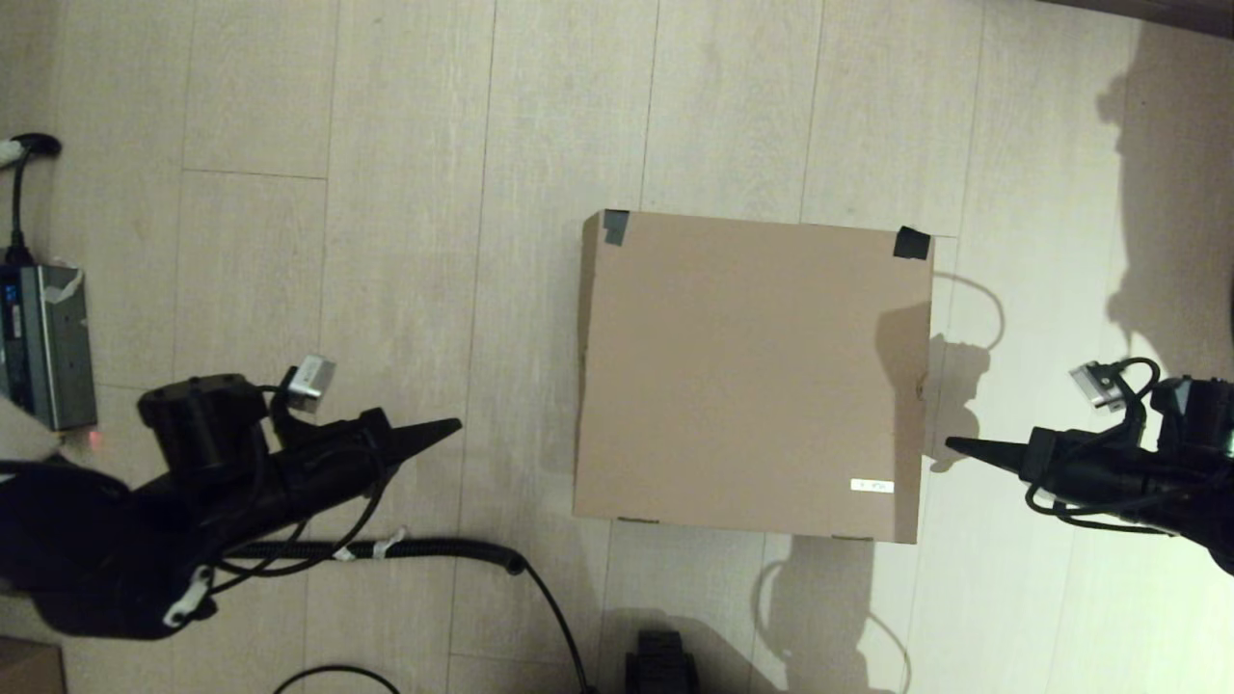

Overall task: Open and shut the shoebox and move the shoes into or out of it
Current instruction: Open the shoe box

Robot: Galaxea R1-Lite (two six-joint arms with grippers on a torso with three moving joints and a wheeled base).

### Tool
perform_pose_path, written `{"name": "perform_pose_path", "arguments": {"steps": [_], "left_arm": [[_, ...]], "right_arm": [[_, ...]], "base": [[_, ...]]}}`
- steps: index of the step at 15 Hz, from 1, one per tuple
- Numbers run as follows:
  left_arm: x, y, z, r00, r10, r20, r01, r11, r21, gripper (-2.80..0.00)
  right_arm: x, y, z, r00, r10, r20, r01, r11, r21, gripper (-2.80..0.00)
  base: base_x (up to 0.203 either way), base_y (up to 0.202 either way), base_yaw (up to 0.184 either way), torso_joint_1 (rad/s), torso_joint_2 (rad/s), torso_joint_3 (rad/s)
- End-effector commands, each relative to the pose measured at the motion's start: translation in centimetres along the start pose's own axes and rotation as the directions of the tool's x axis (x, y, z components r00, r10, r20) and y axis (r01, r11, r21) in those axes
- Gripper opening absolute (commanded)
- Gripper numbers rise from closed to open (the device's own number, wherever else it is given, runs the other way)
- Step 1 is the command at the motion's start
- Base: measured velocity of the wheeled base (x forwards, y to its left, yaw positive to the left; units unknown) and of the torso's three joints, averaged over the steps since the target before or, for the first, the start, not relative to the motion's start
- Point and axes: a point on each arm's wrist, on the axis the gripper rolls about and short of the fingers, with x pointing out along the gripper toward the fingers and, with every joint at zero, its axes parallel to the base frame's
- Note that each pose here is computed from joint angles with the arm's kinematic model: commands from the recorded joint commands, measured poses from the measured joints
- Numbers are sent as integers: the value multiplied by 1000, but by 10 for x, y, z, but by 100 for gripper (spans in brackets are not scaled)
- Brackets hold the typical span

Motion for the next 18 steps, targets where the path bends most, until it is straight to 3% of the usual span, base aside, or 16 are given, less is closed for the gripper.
{"name": "perform_pose_path", "arguments": {"steps": [1,5,10,16,18], "left_arm": [[22,9,-11,999,-18,-48,16,999,-31,-280],[37,-4,-9,996,-67,-50,66,997,-36,-280],[42,-8,-17,999,-32,-40,31,999,-41,-280],[46,-15,-33,995,-41,-87,36,998,-52,-280],[45,-17,-38,998,-25,-59,23,999,-41,-280]], "right_arm": [[10,-16,-18,998,33,-53,-30,998,57,-280],[26,-6,-25,991,96,-99,-87,993,85,-280],[44,4,-30,981,148,-130,-139,987,76,-280],[32,32,-1,973,228,-29,-221,963,154,-280],[25,42,7,968,252,-16,-245,953,178,-280]], "base": [[0,0,0,0,0,0],[0,0,0,0,0,0],[0,0,0,0,0,0],[0,0,0,0,0,0],[0,0,0,0,0,0]]}}
